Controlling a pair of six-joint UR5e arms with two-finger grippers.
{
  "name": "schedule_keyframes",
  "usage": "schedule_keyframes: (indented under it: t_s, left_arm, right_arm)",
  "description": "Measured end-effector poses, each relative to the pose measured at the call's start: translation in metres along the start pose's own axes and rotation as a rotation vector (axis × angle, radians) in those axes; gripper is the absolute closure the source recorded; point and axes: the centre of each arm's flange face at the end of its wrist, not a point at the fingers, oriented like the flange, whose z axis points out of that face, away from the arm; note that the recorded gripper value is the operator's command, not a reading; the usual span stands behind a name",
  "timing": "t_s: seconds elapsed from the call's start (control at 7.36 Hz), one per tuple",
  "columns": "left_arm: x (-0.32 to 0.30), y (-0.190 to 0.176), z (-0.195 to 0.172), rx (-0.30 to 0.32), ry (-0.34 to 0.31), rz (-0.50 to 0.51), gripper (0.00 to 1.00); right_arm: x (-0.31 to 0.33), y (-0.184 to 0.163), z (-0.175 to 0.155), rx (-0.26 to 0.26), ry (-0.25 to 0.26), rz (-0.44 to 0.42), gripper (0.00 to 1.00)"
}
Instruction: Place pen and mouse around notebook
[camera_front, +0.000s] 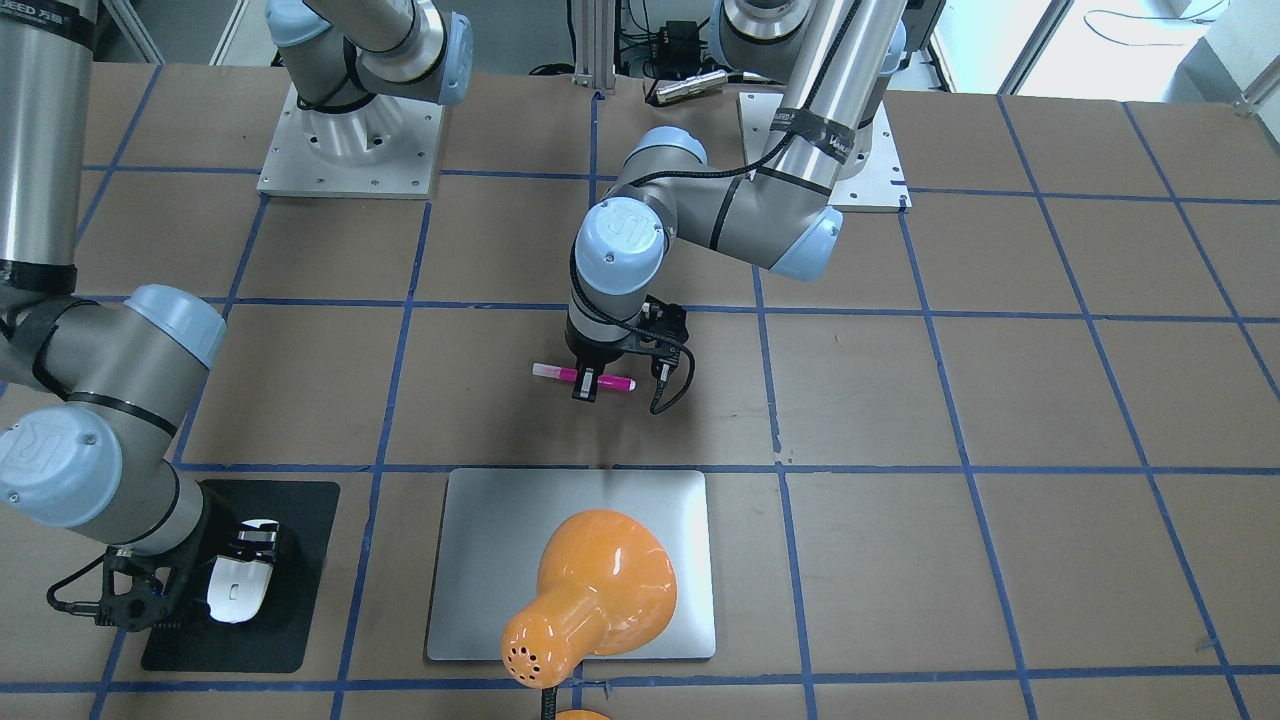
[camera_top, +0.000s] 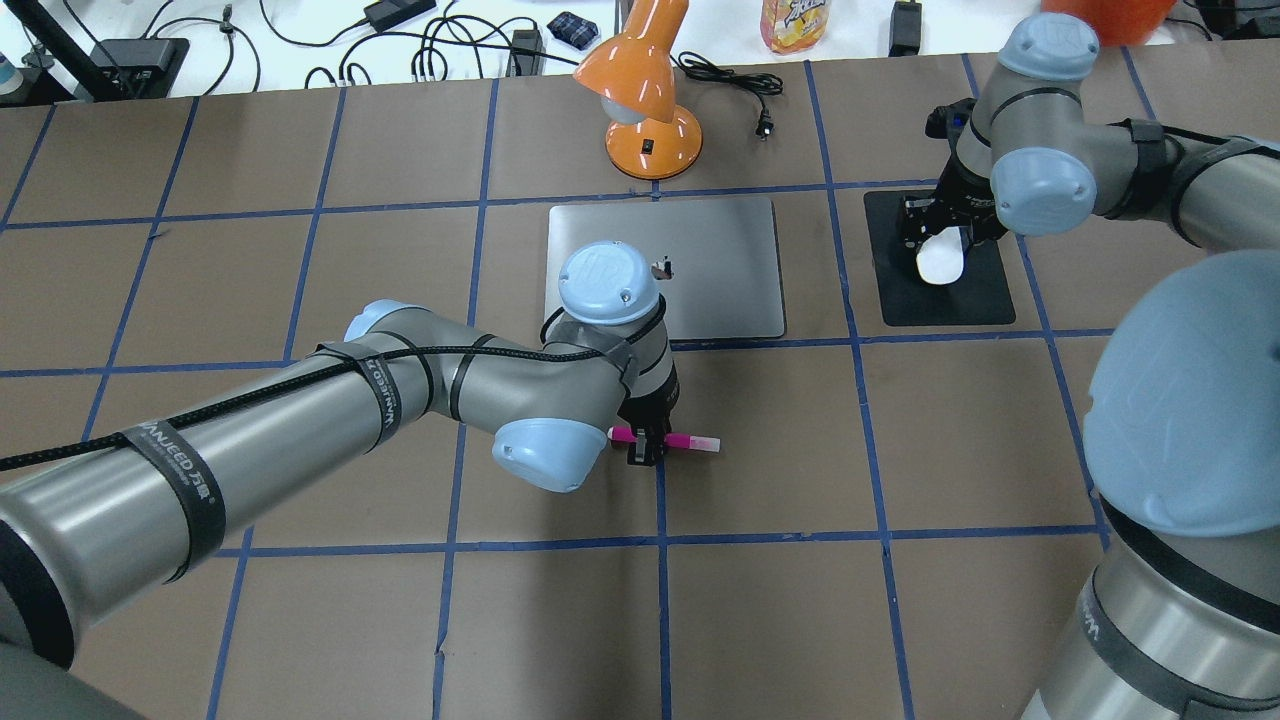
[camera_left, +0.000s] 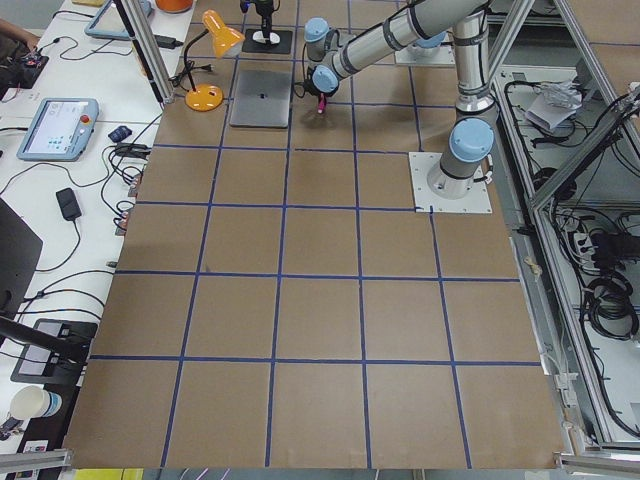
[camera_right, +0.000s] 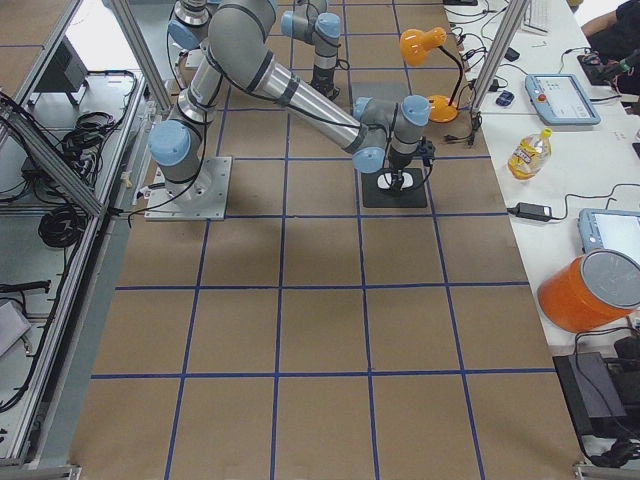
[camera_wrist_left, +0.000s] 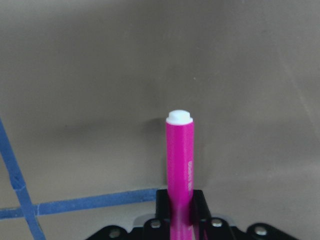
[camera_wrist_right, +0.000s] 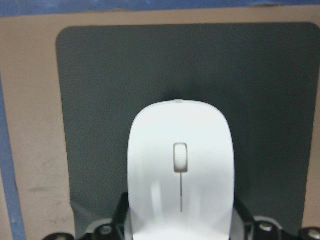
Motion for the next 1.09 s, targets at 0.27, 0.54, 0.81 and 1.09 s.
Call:
schedule_keyframes:
  t_s: [0.27, 0.54, 0.81, 1.09]
  left_arm:
    - [0.000, -0.001, -0.015, -0.006, 0.023, 0.033, 0.00]
    - [0.013, -0.020, -0.057, -0.023, 0.083, 0.066, 0.00]
    - [0.022, -0.075, -0.118, -0.026, 0.093, 0.175, 0.00]
    - [0.012, -0.156, -0.176, -0.011, 0.082, 0.420, 0.00]
  right_arm:
    - [0.002, 0.001, 0.001, -0.006, 0.003, 0.004, 0.02]
    - [0.002, 0.002, -0.003, -0.009, 0.005, 0.010, 0.02]
    - [-0.003, 0.016, -0.051, -0.027, 0.002, 0.014, 0.01]
    - [-0.028, 0.053, -0.127, -0.055, -0.004, 0.006, 0.00]
